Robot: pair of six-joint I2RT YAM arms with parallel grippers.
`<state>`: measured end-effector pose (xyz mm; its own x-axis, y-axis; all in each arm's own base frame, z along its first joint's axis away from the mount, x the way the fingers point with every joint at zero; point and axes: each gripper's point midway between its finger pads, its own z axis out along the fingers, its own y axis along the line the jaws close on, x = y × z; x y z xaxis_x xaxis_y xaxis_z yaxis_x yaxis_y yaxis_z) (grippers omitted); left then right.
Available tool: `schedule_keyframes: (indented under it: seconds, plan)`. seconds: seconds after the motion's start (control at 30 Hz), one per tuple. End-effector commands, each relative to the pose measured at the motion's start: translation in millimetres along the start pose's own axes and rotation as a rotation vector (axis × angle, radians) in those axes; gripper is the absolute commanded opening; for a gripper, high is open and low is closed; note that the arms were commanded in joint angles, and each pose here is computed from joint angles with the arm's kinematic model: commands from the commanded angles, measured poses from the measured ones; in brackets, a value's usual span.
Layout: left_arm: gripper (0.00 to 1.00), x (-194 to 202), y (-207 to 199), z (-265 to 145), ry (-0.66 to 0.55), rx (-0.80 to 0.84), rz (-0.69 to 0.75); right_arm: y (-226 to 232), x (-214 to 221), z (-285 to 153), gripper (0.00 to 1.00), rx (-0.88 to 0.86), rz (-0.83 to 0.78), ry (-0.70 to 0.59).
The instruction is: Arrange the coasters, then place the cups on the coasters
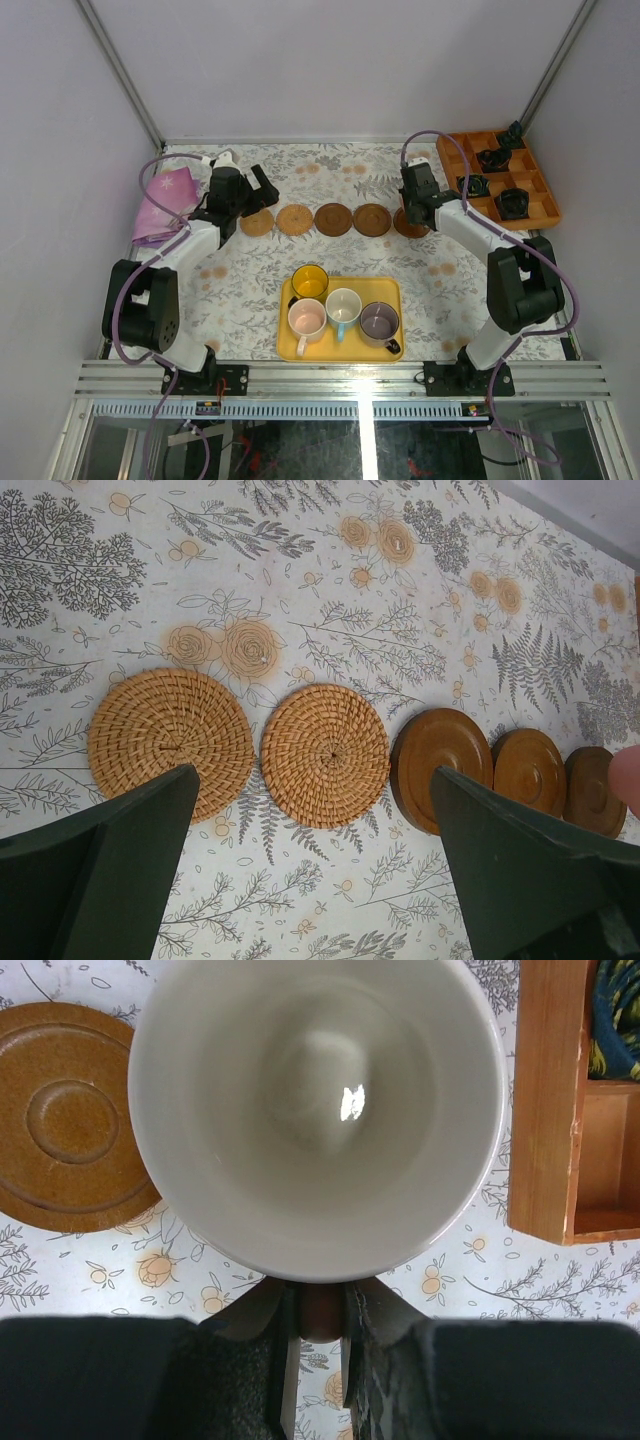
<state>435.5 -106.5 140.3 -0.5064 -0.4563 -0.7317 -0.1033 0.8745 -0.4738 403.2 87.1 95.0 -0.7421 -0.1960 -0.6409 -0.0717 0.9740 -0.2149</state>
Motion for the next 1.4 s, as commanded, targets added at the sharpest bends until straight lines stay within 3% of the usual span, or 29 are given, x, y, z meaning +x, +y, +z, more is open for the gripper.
schedule_keyframes:
  seconds: [0.0, 1.3, 1.37]
  plan:
    - [1.00, -14, -8, 4, -0.034, 0.020, 0.018, -4, -39, -9, 0.00, 0.005, 0.097, -0.114]
    - [1.00, -8, -7, 6, -0.014, 0.017, 0.011, 0, -3, -8, 0.00, -0.002, 0.144, -0.028]
    - [1.00, -9, -7, 6, -0.015, 0.017, 0.013, -1, -2, -8, 0.06, -0.001, 0.147, -0.024]
